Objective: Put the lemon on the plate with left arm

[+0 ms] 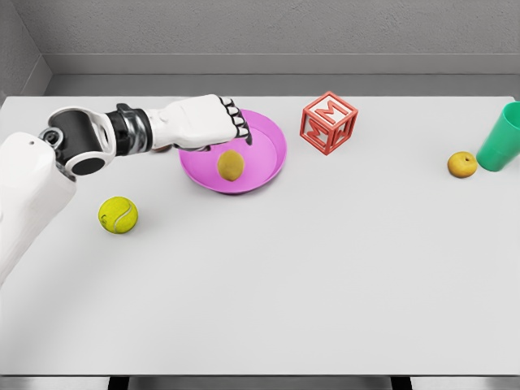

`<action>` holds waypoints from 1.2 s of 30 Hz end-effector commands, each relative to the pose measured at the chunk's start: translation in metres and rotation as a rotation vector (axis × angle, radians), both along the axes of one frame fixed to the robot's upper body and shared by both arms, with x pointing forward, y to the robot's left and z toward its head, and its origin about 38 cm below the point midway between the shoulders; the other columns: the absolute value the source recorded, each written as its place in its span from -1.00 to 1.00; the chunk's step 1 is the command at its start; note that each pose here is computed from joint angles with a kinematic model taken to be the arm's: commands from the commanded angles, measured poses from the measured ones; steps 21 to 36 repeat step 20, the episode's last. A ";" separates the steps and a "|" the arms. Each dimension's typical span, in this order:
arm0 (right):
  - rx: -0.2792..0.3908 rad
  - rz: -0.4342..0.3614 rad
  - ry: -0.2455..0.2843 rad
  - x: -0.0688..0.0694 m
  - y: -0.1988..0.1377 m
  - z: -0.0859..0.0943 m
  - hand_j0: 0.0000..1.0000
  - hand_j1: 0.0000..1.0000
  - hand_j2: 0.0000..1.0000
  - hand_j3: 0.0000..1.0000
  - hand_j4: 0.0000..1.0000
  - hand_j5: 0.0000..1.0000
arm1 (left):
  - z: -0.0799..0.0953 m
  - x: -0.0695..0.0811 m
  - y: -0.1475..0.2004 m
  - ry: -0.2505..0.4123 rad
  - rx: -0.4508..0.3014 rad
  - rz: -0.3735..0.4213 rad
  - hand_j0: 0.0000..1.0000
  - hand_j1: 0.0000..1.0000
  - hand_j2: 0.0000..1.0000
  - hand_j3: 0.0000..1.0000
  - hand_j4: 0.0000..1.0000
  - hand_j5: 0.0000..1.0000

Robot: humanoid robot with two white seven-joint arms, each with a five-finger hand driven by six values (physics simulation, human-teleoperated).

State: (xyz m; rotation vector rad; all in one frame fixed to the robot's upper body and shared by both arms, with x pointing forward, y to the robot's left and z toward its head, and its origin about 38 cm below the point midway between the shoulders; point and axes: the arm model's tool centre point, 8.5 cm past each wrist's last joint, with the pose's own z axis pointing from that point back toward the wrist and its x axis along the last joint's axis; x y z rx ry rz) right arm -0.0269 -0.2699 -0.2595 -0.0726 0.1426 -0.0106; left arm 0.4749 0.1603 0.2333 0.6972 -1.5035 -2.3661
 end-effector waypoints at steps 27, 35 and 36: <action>0.000 0.000 0.000 0.000 0.000 0.000 1.00 1.00 1.00 1.00 1.00 1.00 | 0.042 -0.060 0.161 0.107 -0.021 0.131 1.00 1.00 1.00 1.00 1.00 1.00; 0.000 0.000 0.000 0.000 0.000 0.000 1.00 1.00 1.00 1.00 1.00 1.00 | 0.042 -0.060 0.161 0.107 -0.021 0.131 1.00 1.00 1.00 1.00 1.00 1.00; 0.000 0.000 0.000 0.000 0.000 0.000 1.00 1.00 1.00 1.00 1.00 1.00 | 0.042 -0.060 0.161 0.107 -0.021 0.131 1.00 1.00 1.00 1.00 1.00 1.00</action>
